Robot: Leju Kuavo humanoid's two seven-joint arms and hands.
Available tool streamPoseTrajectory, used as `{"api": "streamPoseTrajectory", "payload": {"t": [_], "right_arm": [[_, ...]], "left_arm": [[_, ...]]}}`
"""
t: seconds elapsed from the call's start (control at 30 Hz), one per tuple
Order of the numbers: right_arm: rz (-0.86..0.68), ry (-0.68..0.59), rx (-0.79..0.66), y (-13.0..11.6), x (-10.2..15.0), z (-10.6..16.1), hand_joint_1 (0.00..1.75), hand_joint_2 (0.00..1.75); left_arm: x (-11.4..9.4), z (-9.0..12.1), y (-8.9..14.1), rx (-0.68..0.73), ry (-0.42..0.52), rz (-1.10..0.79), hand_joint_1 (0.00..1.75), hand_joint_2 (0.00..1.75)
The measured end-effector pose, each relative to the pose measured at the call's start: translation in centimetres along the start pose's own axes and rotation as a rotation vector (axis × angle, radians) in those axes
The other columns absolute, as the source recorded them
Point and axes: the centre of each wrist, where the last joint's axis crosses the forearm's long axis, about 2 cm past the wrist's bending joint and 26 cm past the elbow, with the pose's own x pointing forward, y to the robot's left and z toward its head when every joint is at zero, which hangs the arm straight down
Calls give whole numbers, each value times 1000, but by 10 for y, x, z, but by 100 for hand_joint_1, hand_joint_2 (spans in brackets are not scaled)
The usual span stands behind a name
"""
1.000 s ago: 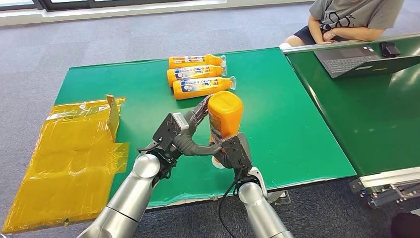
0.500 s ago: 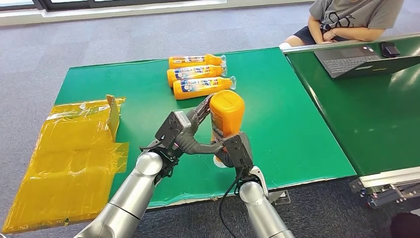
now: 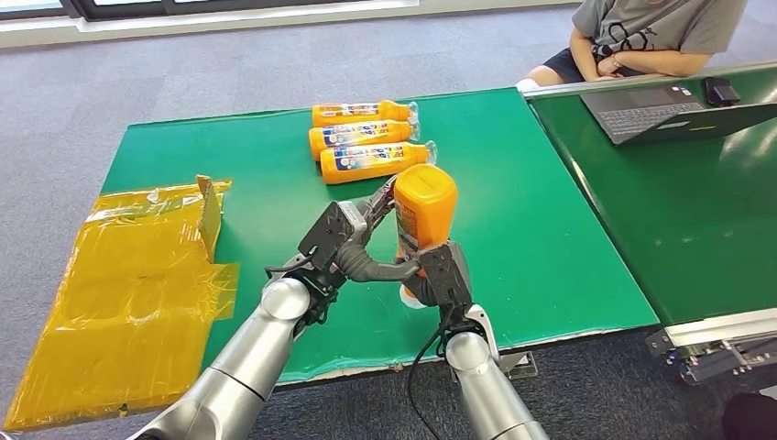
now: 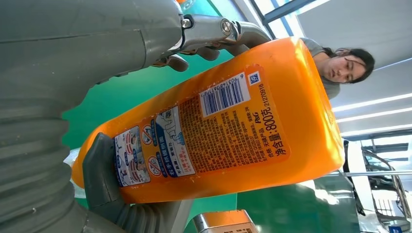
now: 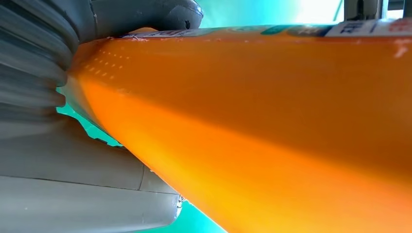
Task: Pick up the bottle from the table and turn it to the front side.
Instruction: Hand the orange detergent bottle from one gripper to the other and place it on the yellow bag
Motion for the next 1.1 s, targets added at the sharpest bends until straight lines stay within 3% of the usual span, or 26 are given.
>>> {"api": "streamPoseTrajectory", "payload": {"t": [0.3, 0.7, 1.1], "right_arm": [[33, -22, 39, 5, 4, -6, 175, 175], [31, 2, 62, 11, 1, -2, 175, 175], [31, 11, 62, 12, 1, -1, 175, 175]], "left_arm": [[7, -3, 20, 229, -34, 33, 0, 175], [9, -7, 25, 324, 21, -64, 0, 175], [8, -7, 27, 329, 36, -67, 0, 175]]}}
